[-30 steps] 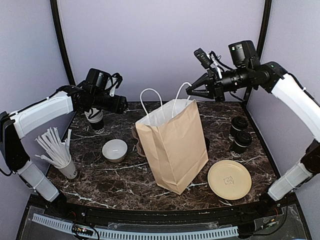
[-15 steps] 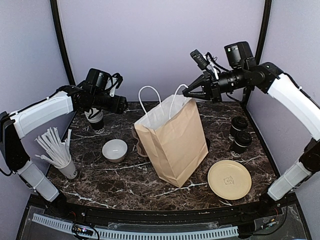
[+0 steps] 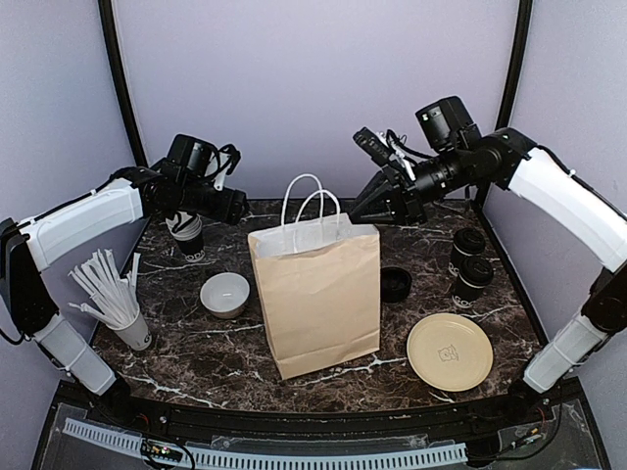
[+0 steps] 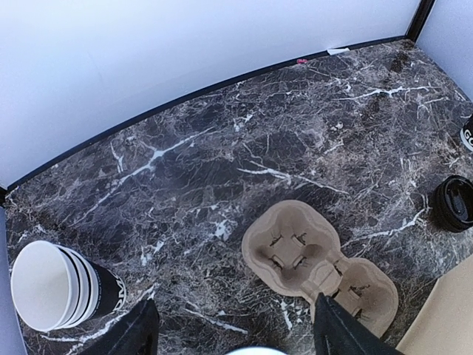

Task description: Pack the takeout coffee

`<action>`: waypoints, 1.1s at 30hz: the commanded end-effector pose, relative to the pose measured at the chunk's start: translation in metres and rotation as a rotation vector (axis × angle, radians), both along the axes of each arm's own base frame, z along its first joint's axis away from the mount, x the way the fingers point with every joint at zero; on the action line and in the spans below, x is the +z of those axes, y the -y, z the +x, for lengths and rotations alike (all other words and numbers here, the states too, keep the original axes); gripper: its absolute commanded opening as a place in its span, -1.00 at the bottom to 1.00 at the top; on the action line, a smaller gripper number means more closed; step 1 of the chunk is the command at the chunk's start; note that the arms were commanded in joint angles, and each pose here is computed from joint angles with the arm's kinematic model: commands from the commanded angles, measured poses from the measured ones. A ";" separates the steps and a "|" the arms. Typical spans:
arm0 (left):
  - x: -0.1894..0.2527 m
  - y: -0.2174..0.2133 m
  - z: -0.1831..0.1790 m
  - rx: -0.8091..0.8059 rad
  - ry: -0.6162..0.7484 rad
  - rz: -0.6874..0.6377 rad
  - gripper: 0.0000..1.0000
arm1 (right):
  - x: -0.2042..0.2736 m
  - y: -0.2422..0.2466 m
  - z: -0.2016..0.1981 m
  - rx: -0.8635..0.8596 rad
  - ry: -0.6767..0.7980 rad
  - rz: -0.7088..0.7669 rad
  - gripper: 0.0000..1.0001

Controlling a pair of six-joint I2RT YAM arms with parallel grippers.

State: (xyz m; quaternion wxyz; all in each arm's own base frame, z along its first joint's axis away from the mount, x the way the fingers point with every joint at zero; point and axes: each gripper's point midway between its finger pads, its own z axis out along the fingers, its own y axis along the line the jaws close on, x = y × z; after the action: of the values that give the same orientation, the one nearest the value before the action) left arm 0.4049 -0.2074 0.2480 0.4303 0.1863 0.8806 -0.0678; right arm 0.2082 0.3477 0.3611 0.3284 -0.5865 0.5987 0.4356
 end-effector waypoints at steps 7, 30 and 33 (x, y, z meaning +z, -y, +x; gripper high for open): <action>-0.025 0.004 -0.014 -0.066 -0.156 0.048 0.26 | 0.016 0.028 -0.060 0.263 0.027 -0.021 0.00; -0.165 0.026 0.041 0.152 -0.502 0.075 0.37 | -0.005 0.031 -0.006 0.070 0.078 -0.155 -0.04; -0.175 0.022 0.056 0.164 -0.487 0.120 0.38 | -0.009 0.030 -0.004 0.068 0.075 -0.163 -0.03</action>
State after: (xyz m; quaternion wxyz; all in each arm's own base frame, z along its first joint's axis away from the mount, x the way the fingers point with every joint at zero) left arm 0.4419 -0.2424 0.0657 0.1807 0.1216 0.9743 -0.0583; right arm 0.1971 0.3171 0.3541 0.2797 -0.6502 0.5936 0.3830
